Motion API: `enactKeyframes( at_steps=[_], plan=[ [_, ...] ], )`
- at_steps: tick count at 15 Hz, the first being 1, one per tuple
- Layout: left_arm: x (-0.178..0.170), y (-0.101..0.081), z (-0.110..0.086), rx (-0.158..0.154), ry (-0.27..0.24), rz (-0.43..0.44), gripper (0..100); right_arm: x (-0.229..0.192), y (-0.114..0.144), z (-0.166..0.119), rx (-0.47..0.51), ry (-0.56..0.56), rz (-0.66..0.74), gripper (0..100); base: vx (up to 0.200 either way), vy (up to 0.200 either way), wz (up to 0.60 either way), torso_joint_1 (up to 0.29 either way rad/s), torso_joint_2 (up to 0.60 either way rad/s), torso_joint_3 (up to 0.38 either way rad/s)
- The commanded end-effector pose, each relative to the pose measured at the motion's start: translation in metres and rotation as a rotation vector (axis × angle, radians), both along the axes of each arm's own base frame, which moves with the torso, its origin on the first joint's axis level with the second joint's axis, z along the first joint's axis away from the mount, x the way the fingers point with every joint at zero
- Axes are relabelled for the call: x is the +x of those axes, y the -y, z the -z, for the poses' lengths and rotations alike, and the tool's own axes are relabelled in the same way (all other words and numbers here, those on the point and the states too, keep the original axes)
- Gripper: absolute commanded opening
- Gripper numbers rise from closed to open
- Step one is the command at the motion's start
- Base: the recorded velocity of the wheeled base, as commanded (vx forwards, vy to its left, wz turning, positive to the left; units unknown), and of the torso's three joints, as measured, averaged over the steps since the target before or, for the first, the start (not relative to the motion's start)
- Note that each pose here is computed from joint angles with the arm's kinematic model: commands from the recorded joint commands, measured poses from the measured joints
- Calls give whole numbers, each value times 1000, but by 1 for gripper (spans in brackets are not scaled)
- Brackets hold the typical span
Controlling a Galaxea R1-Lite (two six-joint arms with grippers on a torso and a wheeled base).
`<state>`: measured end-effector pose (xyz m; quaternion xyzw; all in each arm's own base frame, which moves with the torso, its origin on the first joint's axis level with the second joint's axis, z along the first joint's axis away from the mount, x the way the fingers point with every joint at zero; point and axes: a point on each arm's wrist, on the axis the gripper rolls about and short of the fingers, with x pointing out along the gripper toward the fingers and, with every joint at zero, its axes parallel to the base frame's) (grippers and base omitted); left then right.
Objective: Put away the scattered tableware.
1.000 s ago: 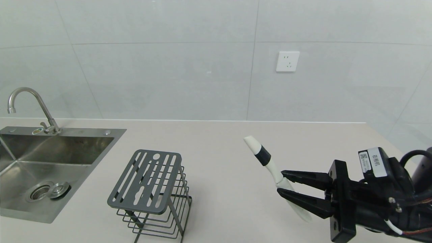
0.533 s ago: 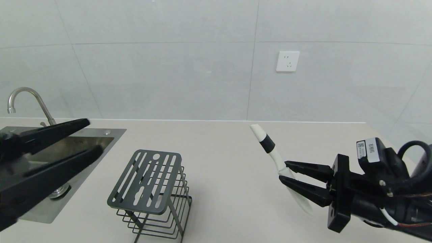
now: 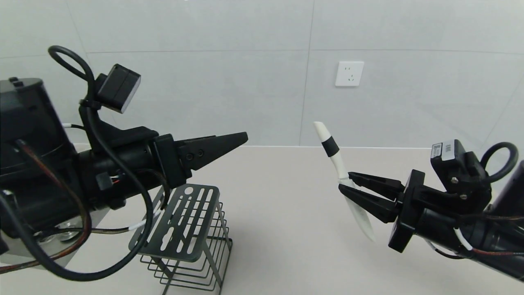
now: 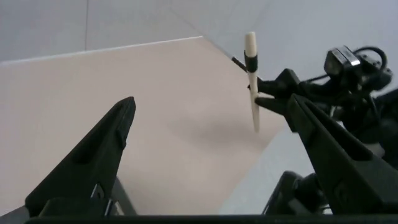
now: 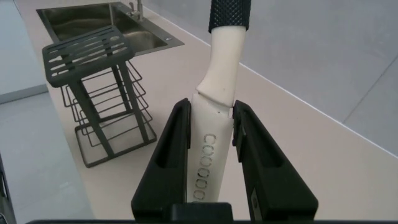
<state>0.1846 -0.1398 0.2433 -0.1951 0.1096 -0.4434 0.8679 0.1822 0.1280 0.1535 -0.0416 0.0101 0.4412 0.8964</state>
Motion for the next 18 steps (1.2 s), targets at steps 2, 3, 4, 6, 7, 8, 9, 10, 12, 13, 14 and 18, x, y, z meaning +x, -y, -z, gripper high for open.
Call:
enactKeyframes(
  at_steps=[2,3,4,6,7,8,9,10,12,13,14,18],
  plan=[
    [20,32,17,-38,-57,21,100,3,-9,4,6,-35,-23,0,0,0,0,0,0,0],
    [22,37,20,-45,-60,15,100,4,-11,4,9,-37,-26,0,0,0,0,0,0,0],
    [26,53,28,-70,-51,-18,100,8,-14,4,11,-39,-27,0,0,0,0,0,0,0],
    [27,70,42,-51,-68,-53,100,10,-15,5,19,-55,3,0,0,0,0,0,0,0],
    [27,75,46,-43,-73,-51,100,9,-17,5,25,-63,-1,0,0,0,0,0,0,0],
    [23,81,48,-43,-72,-38,100,7,-18,5,27,-65,-7,0,0,0,0,0,0,0],
    [21,84,48,-44,-72,-25,100,7,-18,5,26,-64,-5,0,0,0,0,0,0,0],
    [17,93,51,-38,-73,-1,100,7,-18,5,26,-65,-5,0,0,0,0,0,0,0],
    [25,106,52,-60,-47,10,100,7,-18,6,24,-69,-5,0,0,0,0,0,0,0],
    [27,110,49,-95,-15,18,100,6,-17,7,22,-71,-5,0,0,0,0,0,0,0],
    [28,116,49,-111,13,28,100,5,-17,6,24,-69,-4,0,0,0,0,0,0,0],
    [35,135,50,-130,41,46,100,5,-17,2,42,-44,-5,0,0,0,0,0,0,0]
  ],
)
